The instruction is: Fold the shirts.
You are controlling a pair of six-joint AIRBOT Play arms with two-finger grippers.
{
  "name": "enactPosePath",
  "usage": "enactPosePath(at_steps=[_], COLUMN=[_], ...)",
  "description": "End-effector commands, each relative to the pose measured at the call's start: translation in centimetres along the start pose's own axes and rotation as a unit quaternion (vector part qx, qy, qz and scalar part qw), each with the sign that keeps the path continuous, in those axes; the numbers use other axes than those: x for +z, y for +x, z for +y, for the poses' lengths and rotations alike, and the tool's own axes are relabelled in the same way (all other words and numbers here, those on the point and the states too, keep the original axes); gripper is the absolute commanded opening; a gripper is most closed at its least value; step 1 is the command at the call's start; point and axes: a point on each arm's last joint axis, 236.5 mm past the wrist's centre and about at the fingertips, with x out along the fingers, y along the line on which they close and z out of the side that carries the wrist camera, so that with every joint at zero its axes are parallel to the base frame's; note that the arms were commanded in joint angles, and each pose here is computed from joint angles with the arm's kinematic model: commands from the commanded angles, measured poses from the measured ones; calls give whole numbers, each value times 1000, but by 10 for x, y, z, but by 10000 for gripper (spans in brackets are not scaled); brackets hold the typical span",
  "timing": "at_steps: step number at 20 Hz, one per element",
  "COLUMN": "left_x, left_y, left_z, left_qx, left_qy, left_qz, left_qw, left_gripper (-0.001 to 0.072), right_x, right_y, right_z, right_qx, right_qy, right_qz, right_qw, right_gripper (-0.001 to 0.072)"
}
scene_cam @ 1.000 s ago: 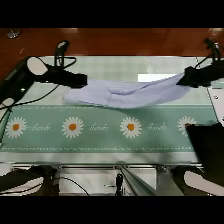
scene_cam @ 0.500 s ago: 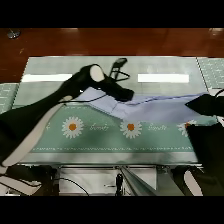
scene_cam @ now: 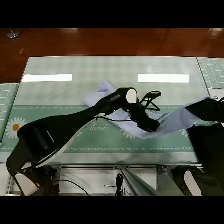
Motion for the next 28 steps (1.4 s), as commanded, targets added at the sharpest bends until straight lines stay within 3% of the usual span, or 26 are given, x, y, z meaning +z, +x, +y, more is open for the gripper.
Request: enactPosePath(at_steps=[1,6,10,13,18,26,27,28], left_x=[22,54,7,-45,-118,-156,-156,-156], left_y=[-37,-232,-398,-483,-495,-433,-429,-425], left_z=[15,106,144,124,74,86,93,100], left_qx=[-7,22,113,171,212,193,192,190], left_qy=[-4,-83,-107,-102,-100,-143,-151,-159], left_qz=[-35,-178,-299,-392,-449,-434,-435,-435], left_qw=[999,980,942,898,862,868,866,865], left_gripper=[20,19,20,19,19,20,20,20], right_x=[-3,15,34,46,56,40,36,36], right_y=[0,8,56,121,254,363,367,370], right_z=[1,35,83,131,198,220,224,227], right_qx=[2,72,123,153,174,170,174,181], right_qy=[1,-18,-69,-106,-143,-91,-86,-77], right_qz=[5,-13,31,80,136,186,188,187], right_qw=[1000,997,990,979,965,963,963,962], right_gripper=[19,18,18,18,18,19,101,544])
